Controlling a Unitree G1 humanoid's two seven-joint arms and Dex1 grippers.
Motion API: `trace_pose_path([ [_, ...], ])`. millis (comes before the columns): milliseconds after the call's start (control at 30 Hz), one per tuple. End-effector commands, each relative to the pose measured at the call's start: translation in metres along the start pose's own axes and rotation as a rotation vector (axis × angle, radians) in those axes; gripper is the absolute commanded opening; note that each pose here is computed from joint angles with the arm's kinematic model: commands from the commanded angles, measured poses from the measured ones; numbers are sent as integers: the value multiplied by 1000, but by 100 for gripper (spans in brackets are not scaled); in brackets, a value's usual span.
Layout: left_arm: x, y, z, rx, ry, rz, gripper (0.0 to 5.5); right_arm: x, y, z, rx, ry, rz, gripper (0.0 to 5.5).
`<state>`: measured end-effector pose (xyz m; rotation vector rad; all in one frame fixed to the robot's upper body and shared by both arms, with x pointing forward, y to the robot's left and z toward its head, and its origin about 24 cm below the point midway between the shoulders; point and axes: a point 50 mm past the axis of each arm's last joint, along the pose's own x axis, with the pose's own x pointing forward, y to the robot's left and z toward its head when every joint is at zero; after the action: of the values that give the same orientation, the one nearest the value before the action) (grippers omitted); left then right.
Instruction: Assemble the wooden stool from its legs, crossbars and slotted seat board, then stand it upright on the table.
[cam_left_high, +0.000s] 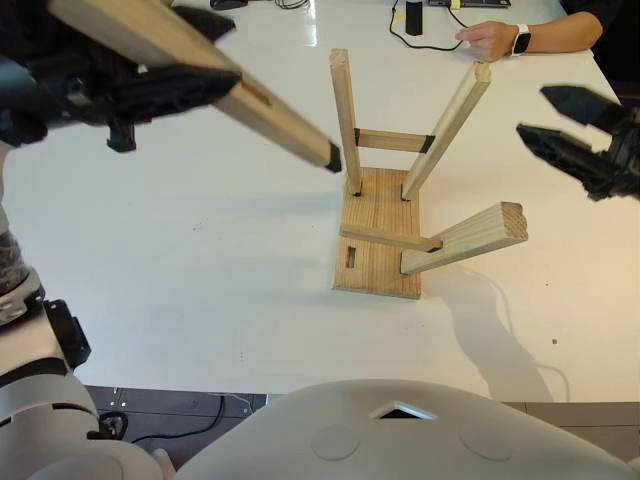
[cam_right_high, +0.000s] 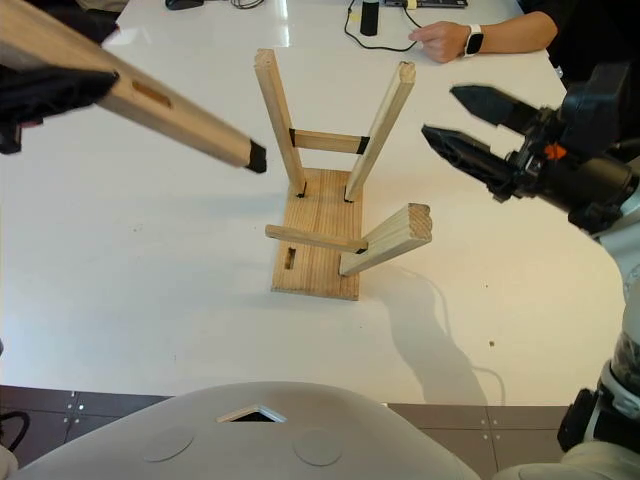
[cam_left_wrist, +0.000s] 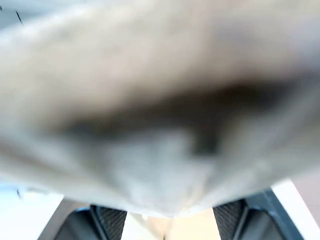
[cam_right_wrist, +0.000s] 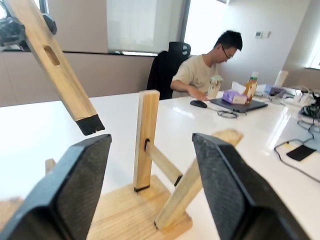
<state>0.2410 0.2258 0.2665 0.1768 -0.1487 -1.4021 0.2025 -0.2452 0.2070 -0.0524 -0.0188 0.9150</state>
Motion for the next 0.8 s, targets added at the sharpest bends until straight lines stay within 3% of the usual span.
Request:
trace_pose_path([
  [33,5,-7,-44,-57,101,-62,203,-9,0,-13,14,51,-25,298],
  [233,22,-24,-79,-72,110,-123,203,2,4,-24,27,77,19,298],
  [800,39,-36,-92,-108,83,-172,203,9,7,-29,21,90,28,298],
])
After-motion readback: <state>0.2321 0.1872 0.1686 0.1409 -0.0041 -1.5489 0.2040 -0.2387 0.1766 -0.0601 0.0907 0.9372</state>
